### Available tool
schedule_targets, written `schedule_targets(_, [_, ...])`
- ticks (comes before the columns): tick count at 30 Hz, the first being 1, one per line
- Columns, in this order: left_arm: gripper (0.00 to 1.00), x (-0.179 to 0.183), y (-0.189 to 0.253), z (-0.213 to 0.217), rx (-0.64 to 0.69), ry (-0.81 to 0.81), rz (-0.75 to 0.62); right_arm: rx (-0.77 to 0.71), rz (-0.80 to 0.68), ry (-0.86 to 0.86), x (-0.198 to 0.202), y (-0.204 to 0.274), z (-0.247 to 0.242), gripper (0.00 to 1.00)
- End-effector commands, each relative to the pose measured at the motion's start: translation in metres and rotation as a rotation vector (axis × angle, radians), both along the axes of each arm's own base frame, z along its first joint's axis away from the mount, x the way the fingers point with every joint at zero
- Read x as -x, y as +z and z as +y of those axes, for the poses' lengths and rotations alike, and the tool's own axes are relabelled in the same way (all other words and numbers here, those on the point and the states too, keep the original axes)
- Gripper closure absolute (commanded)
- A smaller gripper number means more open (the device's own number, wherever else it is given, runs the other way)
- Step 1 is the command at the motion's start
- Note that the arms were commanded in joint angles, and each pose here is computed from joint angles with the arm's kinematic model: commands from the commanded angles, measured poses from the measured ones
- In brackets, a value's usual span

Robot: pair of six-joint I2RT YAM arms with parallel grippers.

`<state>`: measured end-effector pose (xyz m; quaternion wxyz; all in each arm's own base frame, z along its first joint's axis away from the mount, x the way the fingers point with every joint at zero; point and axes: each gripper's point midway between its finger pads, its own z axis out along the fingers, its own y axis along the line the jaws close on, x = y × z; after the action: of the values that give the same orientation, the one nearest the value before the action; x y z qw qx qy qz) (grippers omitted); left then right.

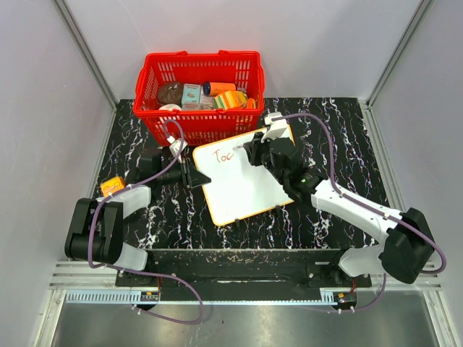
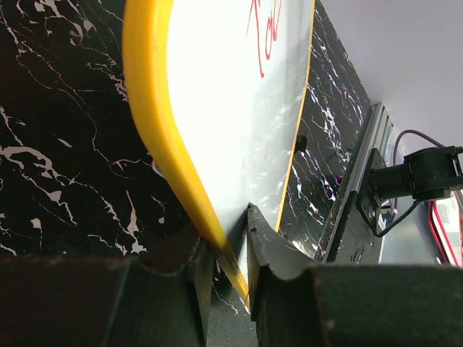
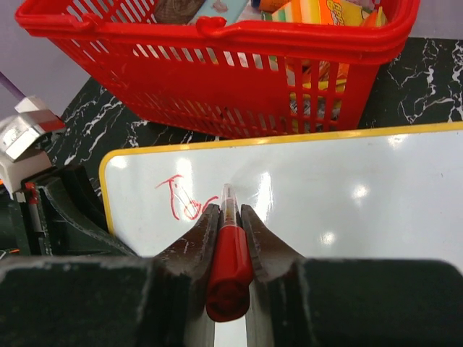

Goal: Write a sentence on the whiteboard

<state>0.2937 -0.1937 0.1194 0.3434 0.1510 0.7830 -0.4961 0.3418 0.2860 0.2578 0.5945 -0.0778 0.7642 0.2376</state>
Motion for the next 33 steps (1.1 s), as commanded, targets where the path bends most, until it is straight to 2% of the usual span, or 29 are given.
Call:
schedule_targets(1, [1.0,-0.001,-0.014,0.0,-0.068,-0.012,-0.076,-0.065,-0.096,-0.002,-0.011,0.046,0.005,1.0])
schedule_targets(13, [1.0,-0.001,-0.015,-0.001,-0.069,-0.015,-0.074,-0.033,-0.059,0.009,-0.024,0.032,0.017,1.0])
schedule_targets(33, [1.0,-0.001,-0.014,-0.001,-0.07,-0.014,-0.077,-0.003,0.02,0.028,-0.006,-0.003,0.007,1.0])
